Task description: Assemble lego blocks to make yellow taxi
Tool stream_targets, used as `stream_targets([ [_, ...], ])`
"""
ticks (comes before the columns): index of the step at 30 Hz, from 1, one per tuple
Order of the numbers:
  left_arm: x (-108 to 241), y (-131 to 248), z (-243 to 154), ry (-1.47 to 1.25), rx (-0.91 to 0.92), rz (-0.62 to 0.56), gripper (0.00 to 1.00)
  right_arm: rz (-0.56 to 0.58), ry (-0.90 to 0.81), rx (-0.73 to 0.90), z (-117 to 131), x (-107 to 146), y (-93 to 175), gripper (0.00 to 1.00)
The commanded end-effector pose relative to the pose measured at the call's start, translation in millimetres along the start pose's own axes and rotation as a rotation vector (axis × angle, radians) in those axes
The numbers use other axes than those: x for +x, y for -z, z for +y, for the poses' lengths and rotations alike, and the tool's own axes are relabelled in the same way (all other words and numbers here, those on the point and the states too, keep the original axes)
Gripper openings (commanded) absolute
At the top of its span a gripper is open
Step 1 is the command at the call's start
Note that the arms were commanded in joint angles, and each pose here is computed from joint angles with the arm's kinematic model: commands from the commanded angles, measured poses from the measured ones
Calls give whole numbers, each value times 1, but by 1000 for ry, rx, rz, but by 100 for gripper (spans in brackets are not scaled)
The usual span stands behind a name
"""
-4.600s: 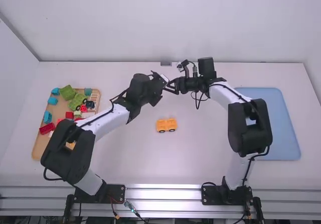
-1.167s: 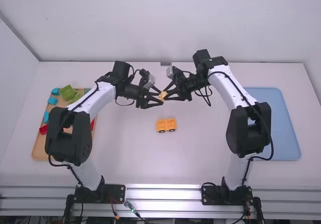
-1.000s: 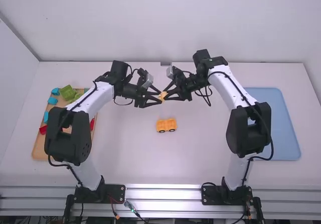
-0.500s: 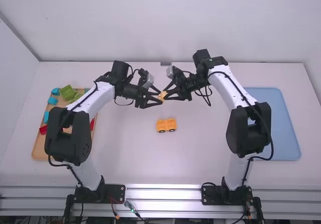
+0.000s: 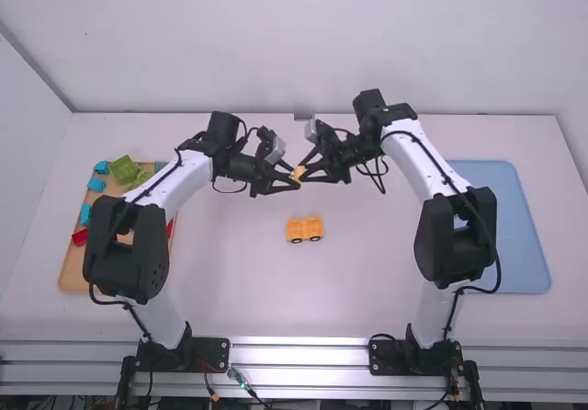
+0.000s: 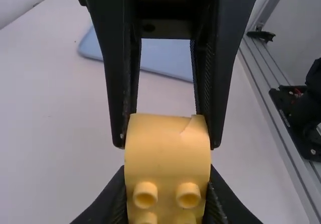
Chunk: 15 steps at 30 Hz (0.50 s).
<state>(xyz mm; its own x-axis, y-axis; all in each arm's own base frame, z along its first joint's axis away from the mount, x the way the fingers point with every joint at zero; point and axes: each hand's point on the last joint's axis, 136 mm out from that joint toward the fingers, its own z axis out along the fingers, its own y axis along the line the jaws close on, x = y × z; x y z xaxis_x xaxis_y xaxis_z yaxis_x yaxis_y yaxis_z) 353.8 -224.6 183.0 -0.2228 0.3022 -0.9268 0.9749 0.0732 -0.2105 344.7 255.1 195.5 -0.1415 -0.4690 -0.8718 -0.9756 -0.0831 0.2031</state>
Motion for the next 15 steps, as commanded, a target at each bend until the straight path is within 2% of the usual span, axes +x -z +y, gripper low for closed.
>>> stream_targets([
  [1,1,-3,-5,22,29,-13,17,-18,3,17,-6,-9,4,32],
  [2,1,-3,-5,22,29,-13,15,-17,8,17,-6,-9,4,38],
  [3,1,-3,-5,22,29,-13,15,-17,8,18,-6,-9,4,51],
  [4,1,-3,-4,23,27,-11,15,-18,11,18,-6,-10,4,77],
  [5,3,-3,-3,23,19,-1,15,-17,12,18,-6,-10,3,93],
  [6,3,-3,-3,23,19,-1,15,-17,12,18,-6,-10,3,93],
  [7,7,-3,0,26,2,19,15,-15,14,23,-7,-9,4,99],
  [10,13,-3,5,69,-31,54,15,-7,18,50,-14,-6,10,99],
  [13,27,-3,18,136,-114,135,15,3,-19,101,-25,-3,25,99],
  [15,36,-5,23,173,-164,194,11,29,-63,152,-35,1,37,99],
])
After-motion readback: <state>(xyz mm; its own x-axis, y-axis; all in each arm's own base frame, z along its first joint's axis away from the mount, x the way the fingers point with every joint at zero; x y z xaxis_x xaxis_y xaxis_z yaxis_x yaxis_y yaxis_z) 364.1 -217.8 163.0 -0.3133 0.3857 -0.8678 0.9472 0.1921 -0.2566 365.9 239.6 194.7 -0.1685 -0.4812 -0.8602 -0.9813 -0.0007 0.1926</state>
